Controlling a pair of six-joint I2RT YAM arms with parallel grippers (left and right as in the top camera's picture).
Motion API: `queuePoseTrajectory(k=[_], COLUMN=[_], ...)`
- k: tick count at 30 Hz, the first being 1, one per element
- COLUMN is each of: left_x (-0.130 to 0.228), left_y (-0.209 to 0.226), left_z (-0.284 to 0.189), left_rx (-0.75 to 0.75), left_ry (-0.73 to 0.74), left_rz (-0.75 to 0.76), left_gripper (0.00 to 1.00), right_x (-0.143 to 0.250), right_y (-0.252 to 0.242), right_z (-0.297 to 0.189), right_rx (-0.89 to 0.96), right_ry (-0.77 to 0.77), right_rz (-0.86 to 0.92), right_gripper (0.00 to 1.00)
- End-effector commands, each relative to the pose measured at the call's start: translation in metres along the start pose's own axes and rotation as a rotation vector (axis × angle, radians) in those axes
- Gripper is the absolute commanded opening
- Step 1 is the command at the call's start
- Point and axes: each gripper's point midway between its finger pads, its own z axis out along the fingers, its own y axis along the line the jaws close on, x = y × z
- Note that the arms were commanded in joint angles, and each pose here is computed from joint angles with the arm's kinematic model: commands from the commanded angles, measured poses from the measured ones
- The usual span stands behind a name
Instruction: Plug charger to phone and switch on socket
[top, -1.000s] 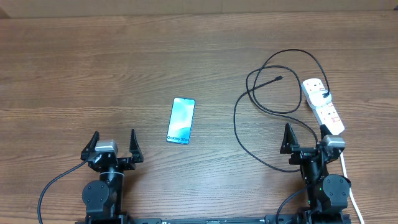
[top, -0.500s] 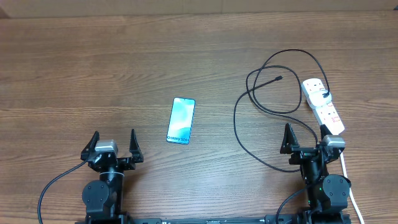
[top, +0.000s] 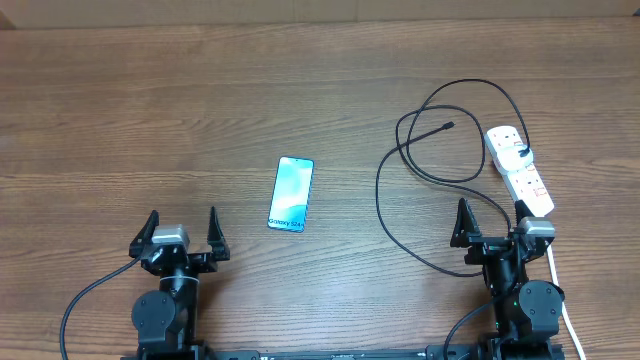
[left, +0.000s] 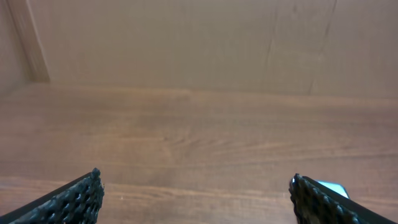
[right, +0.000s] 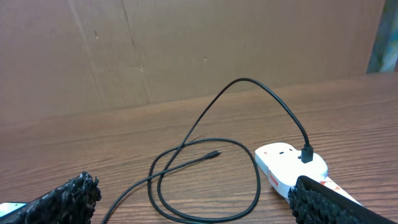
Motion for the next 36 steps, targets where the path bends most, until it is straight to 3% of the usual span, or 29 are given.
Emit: queuePoseTrajectory(k=[1,11,22,28,36], left_x=[-0.007,-0.05,-0.144,-0.185,-0.196], left_y=[0.005,-0.021,-0.03,-0.057,-0.075], left_z=[-0.001,-0.01,-0.034,-0.014,0.036], left_rx=[-0.031,0.115,0.144,0.28,0.31], left_ry=[-0.035,-0.134,-0.143,-0.008,0.383], left_rz=[0.019,-0.061,-0.073,-0.109,-0.217], left_gripper=[1.0,1.0,1.0,1.0,1.0], right_x=[-0.004,-0.004,-0.004,-0.004,-0.004], right_y=[-0.001,-0.001,-0.001,-0.001,-0.001], right_z=[-0.001,-0.001,-0.001,-0.001,-0.001], right_rx=[0.007,0.007,0.007,0.007,0.007], right_ry=[-0.02,-0.02,-0.02,-0.02,-0.02], right_rz=[-0.004,-0.004,-0.004,-0.004,-0.004], right_gripper=[1.0,1.0,1.0,1.0,1.0])
